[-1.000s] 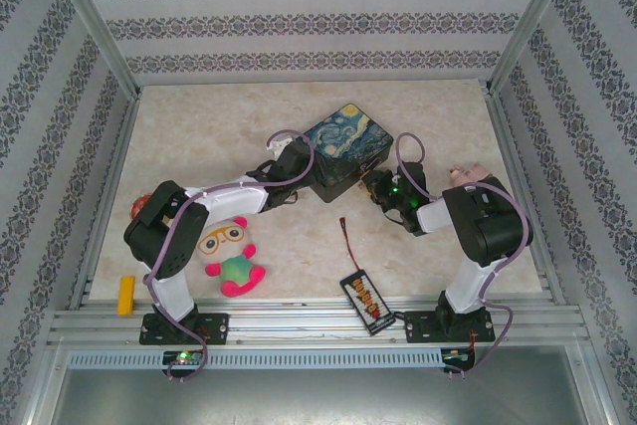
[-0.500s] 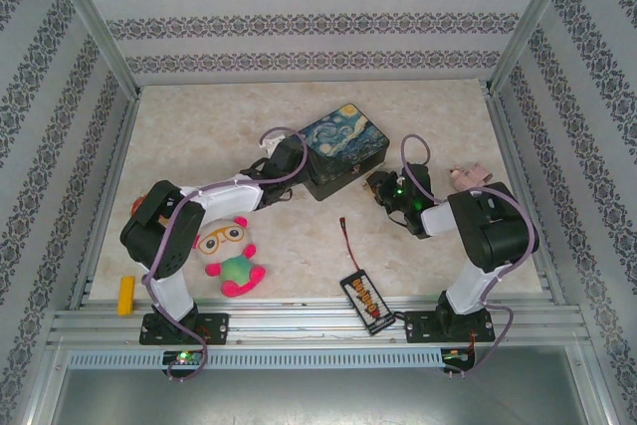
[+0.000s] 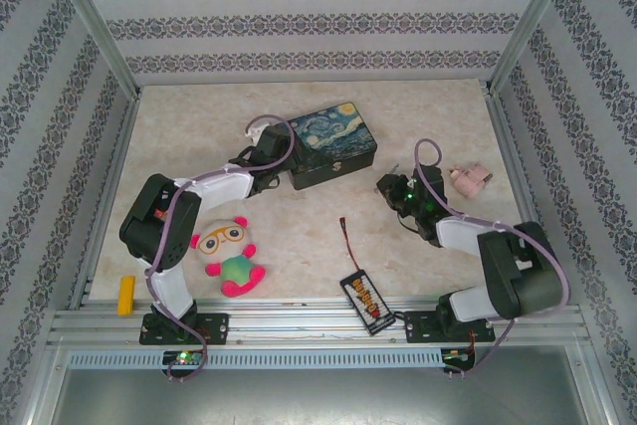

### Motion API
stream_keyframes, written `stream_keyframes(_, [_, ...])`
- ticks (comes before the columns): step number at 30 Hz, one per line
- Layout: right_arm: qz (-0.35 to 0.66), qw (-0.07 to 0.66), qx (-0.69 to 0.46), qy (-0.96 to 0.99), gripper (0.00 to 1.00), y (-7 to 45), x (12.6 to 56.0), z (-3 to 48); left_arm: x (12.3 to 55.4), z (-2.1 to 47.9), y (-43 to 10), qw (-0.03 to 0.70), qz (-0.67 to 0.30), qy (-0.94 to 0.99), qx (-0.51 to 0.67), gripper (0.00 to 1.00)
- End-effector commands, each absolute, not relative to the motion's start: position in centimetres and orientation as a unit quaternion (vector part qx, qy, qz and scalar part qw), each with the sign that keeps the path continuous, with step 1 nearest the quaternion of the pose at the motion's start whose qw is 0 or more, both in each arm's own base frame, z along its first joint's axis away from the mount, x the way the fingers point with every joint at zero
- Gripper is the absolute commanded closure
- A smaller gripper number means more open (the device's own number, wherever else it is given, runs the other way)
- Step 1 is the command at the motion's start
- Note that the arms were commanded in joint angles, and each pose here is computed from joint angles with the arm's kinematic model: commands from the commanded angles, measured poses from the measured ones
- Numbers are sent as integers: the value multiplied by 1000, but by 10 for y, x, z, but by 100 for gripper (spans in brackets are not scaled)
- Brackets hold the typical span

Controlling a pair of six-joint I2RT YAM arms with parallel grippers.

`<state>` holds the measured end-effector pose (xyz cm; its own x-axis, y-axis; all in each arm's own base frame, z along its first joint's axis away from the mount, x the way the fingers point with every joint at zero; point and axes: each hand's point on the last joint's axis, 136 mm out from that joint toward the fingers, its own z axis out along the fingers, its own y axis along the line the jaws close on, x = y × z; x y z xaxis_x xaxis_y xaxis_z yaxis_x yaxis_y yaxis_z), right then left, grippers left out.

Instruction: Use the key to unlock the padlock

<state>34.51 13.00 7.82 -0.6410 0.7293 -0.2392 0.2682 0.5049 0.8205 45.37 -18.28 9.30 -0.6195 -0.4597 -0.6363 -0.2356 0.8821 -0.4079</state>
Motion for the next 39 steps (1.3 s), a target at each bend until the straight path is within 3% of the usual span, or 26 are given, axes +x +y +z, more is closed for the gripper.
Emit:
stream_keyframes(1, [335,299,273,851,100,118,338,85,455,77,-159,366,-99,906,-190,25])
stream_keyframes(12, [214,278,180,919,100,94,302,113,472,122,-155,398,-114,894,-169,11])
stream_keyframes(19, [141,250,144,947,100,78,293,122,467,138,-177,390,-181,890,-152,4])
stream_keyframes(27, [74,180,84,977,100,70,293,117,455,128,-198,356,-229,896,-138,2])
stream_keyframes(39, [23,97,57,993,100,66,308,84,445,123,-188,359,-221,893,-157,1])
